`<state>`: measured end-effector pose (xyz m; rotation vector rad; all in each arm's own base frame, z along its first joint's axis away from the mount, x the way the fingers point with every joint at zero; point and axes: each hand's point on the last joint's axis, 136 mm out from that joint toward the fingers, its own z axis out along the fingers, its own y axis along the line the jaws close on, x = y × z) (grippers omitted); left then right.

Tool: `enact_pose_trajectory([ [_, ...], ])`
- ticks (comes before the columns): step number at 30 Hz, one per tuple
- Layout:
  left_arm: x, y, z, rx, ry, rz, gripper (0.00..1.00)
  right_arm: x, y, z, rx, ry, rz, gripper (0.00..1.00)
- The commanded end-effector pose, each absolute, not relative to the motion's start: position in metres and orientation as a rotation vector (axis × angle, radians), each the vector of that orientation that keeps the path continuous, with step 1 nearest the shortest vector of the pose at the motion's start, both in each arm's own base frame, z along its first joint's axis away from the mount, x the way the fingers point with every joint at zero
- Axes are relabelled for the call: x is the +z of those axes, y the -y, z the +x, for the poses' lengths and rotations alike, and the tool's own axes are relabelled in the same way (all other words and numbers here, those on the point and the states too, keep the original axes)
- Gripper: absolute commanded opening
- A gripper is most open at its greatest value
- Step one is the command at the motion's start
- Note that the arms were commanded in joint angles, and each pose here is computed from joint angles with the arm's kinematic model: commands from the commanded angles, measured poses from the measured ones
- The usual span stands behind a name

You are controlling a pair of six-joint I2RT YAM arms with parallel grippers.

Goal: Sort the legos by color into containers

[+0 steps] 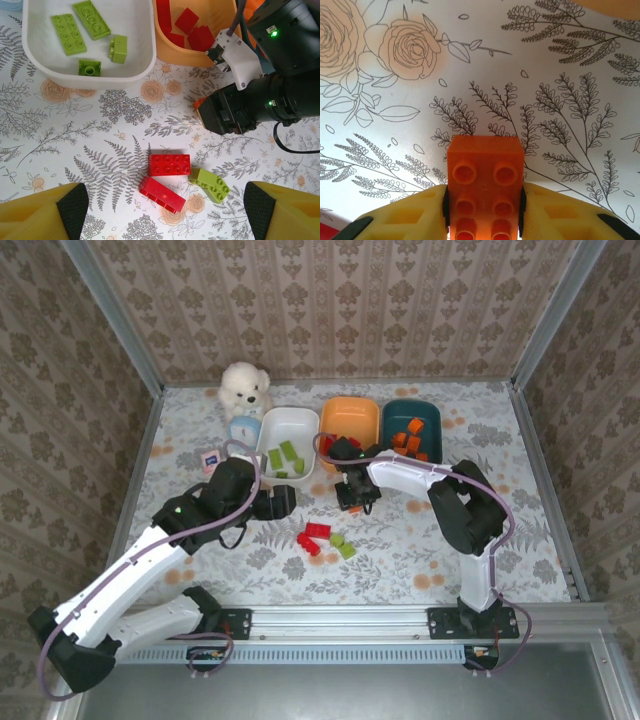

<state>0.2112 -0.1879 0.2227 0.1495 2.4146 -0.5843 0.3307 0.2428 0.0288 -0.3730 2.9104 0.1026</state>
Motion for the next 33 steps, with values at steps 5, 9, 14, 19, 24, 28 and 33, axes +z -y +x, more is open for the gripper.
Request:
enact_pose_trajectory([
  [5, 0.229, 0.197, 0.212, -0.605, -2.409, 0.184, 0.84, 0.065, -0.240, 0.341, 0.130, -2.830, -0.346, 0.30],
  [9, 0.232, 0.212, 0.212, -0.611, -2.406, 0.255, 0.84, 0.118, -0.212, 0.347, 0.172, -2.745, -0.237, 0.31],
  [14, 0.236, 0.236, 0.219, -0.643, -2.395, 0.308, 0.84, 0.150, -0.150, 0.372, 0.118, -2.702, -0.080, 0.32],
  [19, 0.247, 0.261, 0.233, -0.678, -2.368, 0.358, 0.84, 0.151, -0.087, 0.419, -0.013, -2.692, 0.108, 0.32],
  [24, 0.255, 0.275, 0.242, -0.690, -2.357, 0.392, 0.84, 0.133, -0.052, 0.463, -0.173, -2.726, 0.209, 0.32],
  [28, 0.260, 0.276, 0.244, -0.692, -2.346, 0.381, 0.84, 0.112, -0.035, 0.483, -0.305, -2.764, 0.240, 0.32],
  [33, 0.260, 0.270, 0.241, -0.685, -2.352, 0.354, 0.84, 0.098, -0.019, 0.496, -0.375, -2.776, 0.299, 0.32],
])
